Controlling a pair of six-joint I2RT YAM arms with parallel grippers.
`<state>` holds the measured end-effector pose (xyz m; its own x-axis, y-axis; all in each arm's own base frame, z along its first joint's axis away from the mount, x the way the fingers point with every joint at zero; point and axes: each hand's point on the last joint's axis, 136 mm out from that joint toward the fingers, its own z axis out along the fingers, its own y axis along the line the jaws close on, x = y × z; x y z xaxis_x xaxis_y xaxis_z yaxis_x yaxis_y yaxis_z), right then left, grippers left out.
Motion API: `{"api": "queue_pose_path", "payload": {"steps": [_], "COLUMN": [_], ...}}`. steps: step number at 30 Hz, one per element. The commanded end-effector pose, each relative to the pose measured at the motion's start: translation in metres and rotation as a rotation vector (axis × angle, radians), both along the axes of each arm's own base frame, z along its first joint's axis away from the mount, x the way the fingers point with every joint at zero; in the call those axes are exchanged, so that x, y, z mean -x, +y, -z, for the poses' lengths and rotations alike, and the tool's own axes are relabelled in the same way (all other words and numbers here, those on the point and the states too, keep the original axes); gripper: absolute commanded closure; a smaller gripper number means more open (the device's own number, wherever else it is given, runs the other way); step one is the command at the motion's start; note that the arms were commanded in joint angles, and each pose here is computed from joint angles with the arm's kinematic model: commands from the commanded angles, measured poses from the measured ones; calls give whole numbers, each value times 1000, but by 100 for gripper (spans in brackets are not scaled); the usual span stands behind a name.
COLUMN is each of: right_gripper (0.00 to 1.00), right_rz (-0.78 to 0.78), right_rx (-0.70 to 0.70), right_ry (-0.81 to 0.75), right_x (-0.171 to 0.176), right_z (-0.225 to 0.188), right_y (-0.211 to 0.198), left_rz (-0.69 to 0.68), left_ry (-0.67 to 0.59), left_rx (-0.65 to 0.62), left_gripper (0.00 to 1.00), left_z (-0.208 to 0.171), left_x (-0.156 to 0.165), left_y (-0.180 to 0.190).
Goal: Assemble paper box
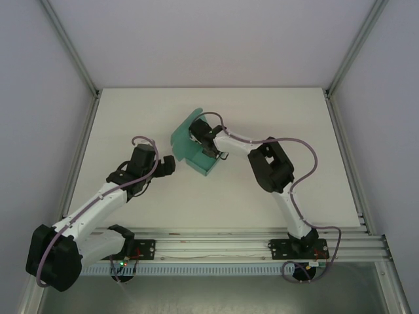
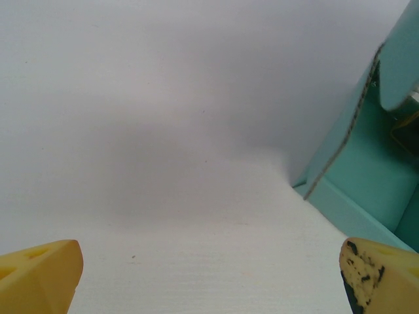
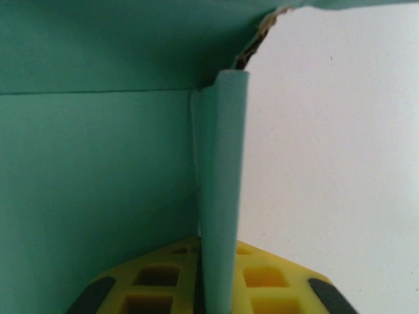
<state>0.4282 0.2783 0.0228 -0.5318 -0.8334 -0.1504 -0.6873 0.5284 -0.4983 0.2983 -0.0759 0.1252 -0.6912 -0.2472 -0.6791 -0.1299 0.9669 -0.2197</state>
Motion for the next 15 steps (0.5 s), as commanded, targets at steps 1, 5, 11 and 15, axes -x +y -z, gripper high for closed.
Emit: {"api": "queue_pose_path", "payload": {"steps": [1, 5, 11, 15], "right_gripper": [81, 79, 69, 67], "right_rz": [123, 260, 419, 433], "right_rx": [191, 2, -172, -273], "right_ry": [278, 306, 207, 162], "right_x": [58, 72, 71, 59], "right_z": [63, 56, 43, 27], "right_y": [-57, -41, -36, -30], "left_rz": [-28, -21, -12, -5], "left_ry": [-20, -37, -60, -66], "left_rx": [5, 20, 42, 49], "left_gripper": [0, 0, 0, 0], "left_z": [-8, -13, -19, -21], "left_x": [3, 6, 9, 10], "left_y": [5, 4, 2, 1]}}
